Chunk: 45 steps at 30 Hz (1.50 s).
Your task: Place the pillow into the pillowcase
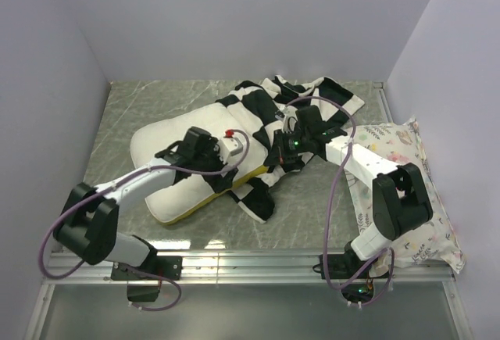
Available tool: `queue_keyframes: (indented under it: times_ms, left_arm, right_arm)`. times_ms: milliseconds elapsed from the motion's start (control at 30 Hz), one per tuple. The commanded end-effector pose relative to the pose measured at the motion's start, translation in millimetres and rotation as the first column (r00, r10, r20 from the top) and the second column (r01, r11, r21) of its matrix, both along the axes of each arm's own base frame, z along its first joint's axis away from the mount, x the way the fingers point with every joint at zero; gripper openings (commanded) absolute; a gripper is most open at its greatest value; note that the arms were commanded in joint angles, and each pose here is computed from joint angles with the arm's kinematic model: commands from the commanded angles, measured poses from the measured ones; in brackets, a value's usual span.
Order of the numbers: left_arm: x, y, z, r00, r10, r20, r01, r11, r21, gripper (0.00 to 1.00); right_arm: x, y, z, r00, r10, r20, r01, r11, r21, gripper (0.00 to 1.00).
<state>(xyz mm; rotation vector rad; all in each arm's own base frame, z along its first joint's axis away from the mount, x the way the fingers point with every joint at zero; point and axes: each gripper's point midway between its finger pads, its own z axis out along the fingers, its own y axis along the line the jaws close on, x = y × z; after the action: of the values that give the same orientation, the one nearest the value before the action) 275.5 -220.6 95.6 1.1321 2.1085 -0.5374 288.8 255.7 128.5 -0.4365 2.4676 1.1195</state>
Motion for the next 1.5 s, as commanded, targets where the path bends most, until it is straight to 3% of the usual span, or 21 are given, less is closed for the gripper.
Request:
queue_keyframes:
  times_ms: [0, 100, 200, 233, 267, 300, 467, 567, 700, 767, 833, 967, 1167, 1267, 1300, 1333, 1367, 1400, 1467]
  left_arm:
    - [27.9, -5.3, -4.8, 0.987, -0.027, 0.16, 0.013, 0.996, 0.086, 0.99]
    - [42.1, -13.8, -26.6, 0.984, -0.009, 0.176, -0.016, 0.99, 0.138, 0.94]
    - [55.7, -29.7, -19.3, 0.989, 0.02, 0.148, -0.035, 0.995, 0.098, 0.51]
    - [56.8, -34.6, -15.3, 0.993, 0.042, 0.107, -0.049, 0.997, 0.054, 0.19]
    - [58.4, -40.3, -4.5, 0.995, 0.049, 0.09, -0.049, 0.999, 0.005, 0.06]
    - [58.7, -54.3, 24.1, 0.997, 0.043, 0.06, -0.035, 0.993, -0.117, 0.0]
    - [69.3, -80.1, 126.8, 0.997, 0.081, 0.019, -0.067, 0.911, -0.407, 0.0]
    - [74.3, -78.0, 143.9, 0.991, 0.105, -0.087, -0.134, 0.864, -0.486, 0.0]
    - [68.5, -76.9, 120.1, 0.981, 0.104, -0.162, -0.172, 0.856, -0.487, 0.0]
    - [64.4, -76.2, 101.6, 0.972, 0.113, -0.204, -0.2, 0.856, -0.476, 0.0]
    - [61.9, -75.2, 86.8, 0.965, 0.113, -0.235, -0.213, 0.862, -0.461, 0.0]
    - [32.9, -68.3, 53.7, 0.954, 0.05, -0.296, -0.175, 0.895, -0.411, 0.0]
    - [-43.9, -49.5, 17.7, 0.958, -0.167, -0.233, 0.09, 0.948, -0.306, 0.0]
    - [-66.2, -27.0, 8.6, 0.947, -0.235, -0.221, 0.189, 0.959, -0.212, 0.2]
    - [-64.5, -17.1, 19.1, 0.952, -0.273, -0.137, 0.244, 0.949, -0.199, 0.37]
    - [-78.5, -3.7, 18.8, 0.94, -0.294, -0.171, 0.264, 0.948, -0.179, 0.45]
    - [-77.2, 1.8, 30.7, 0.942, -0.308, -0.137, 0.282, 0.942, -0.181, 0.53]
    - [-76.9, 8.9, 46.4, 0.94, -0.333, -0.07, 0.317, 0.932, -0.176, 0.64]
    - [-65.0, 20.6, 77.9, 0.954, -0.298, -0.031, 0.286, 0.936, -0.204, 0.71]
  right_arm:
    - [6.9, -0.4, 6.5, 0.999, 0.005, 0.043, -0.004, 1.0, -0.016, 0.0]
    - [3.4, 2.5, 5.0, 0.999, 0.028, 0.04, -0.027, 0.999, -0.023, 0.0]
    - [-2.3, 10.3, 4.4, 0.997, 0.068, 0.047, -0.066, 0.997, -0.04, 0.0]
    - [-3.1, 12.6, 2.5, 0.996, 0.076, 0.041, -0.074, 0.996, -0.042, 0.0]
    - [-3.9, 15.8, 2.5, 0.995, 0.088, 0.042, -0.087, 0.995, -0.042, 0.0]
    - [-4.3, 24.5, 9.2, 0.991, 0.116, 0.066, -0.113, 0.993, -0.04, 0.0]
    - [1.4, 66.5, 42.1, 0.965, 0.225, 0.138, -0.224, 0.974, -0.025, 0.0]
    - [-4.5, 86.7, 80.4, 0.947, 0.267, 0.176, -0.284, 0.956, 0.077, 0.0]
    - [-12.4, 101.5, 138.7, 0.932, 0.272, 0.238, -0.328, 0.915, 0.237, 0.0]
    - [-18.2, 103.7, 144.5, 0.928, 0.287, 0.237, -0.347, 0.898, 0.271, 0.0]
    - [-20.2, 100.7, 127.5, 0.935, 0.289, 0.208, -0.337, 0.906, 0.257, 0.0]
    - [-48.1, 90.0, 70.8, 0.944, 0.329, 0.02, -0.323, 0.91, 0.261, 0.0]
    - [-53.9, 110.7, 54.6, 0.934, 0.356, -0.043, -0.329, 0.898, 0.294, 0.0]
    - [-57.9, 105.5, 54.4, 0.926, 0.376, -0.042, -0.352, 0.897, 0.268, 0.15]
    - [-65.2, 97.6, 50.0, 0.918, 0.395, -0.043, -0.375, 0.896, 0.236, 0.23]
    - [-68.4, 92.8, 50.9, 0.916, 0.399, -0.031, -0.384, 0.898, 0.216, 0.29]
    - [-74.7, 82.0, 56.6, 0.907, 0.421, 0.002, -0.414, 0.891, 0.185, 0.44]
    - [-73.7, 76.3, 61.6, 0.907, 0.421, 0.025, -0.419, 0.892, 0.167, 0.52]
    - [-51.1, 62.4, 82.1, 0.922, 0.375, 0.096, -0.385, 0.912, 0.141, 0.64]
